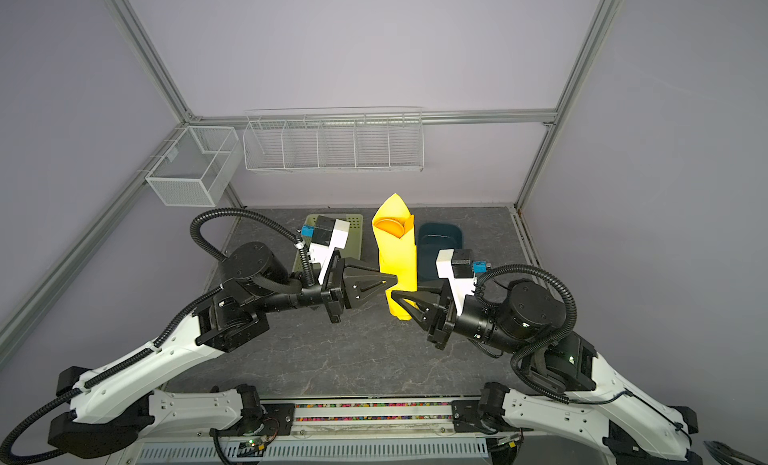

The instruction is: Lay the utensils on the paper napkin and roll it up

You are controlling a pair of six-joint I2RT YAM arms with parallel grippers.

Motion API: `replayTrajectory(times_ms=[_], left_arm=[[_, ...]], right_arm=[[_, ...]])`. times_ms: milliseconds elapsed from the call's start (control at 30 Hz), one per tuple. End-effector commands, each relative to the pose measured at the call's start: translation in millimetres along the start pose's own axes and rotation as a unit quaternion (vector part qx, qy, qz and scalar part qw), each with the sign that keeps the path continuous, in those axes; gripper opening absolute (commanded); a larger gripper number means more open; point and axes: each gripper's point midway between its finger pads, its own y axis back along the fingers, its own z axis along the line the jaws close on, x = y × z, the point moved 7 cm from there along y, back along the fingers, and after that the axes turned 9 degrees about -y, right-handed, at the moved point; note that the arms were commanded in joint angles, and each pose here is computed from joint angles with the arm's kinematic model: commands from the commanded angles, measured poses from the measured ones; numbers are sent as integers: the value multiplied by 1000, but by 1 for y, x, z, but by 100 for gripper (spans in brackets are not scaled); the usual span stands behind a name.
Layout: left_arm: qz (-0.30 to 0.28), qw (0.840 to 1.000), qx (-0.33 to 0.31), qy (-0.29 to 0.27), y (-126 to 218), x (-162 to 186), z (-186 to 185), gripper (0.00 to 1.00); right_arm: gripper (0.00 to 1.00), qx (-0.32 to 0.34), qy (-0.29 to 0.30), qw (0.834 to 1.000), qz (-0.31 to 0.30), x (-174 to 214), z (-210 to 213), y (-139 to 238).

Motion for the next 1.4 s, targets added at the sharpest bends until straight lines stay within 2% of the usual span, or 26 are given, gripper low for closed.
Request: replayTrajectory(times_ms=[0, 133, 300, 533, 733, 900, 1067, 1133, 1300, 1367], left_arm=[[-24, 999, -29, -14, 8, -12, 1, 0], [-6, 997, -74, -18, 13, -11, 13, 0], [27, 992, -123, -4, 22, -8, 39, 0], [123, 969, -216, -3, 40, 3, 80, 0], [169, 948, -266, 31, 63, 21, 127, 0], [206, 932, -291, 67, 88, 51, 175, 0], [257, 902, -328, 109, 114, 84, 223, 0], [265, 893, -339, 132, 124, 94, 242, 0], [281, 874, -352, 185, 145, 122, 287, 0], [291, 868, -350, 200, 149, 133, 302, 0]], right_arm=[[32, 1, 7, 1000, -11, -2, 1, 6], [37, 23, 6, 1000, -13, 0, -4, 14], [38, 68, 12, 998, -10, 5, -14, 26], [37, 165, 38, 985, 40, 21, -37, 30], [39, 249, 57, 960, 112, 46, -64, 19], [47, 319, 58, 929, 179, 67, -94, 7], [52, 335, 30, 911, 238, 87, -123, -3], [57, 343, 9, 904, 255, 93, -137, -6], [74, 393, -47, 873, 286, 105, -175, -5], [80, 400, -58, 868, 290, 108, -184, -4]])
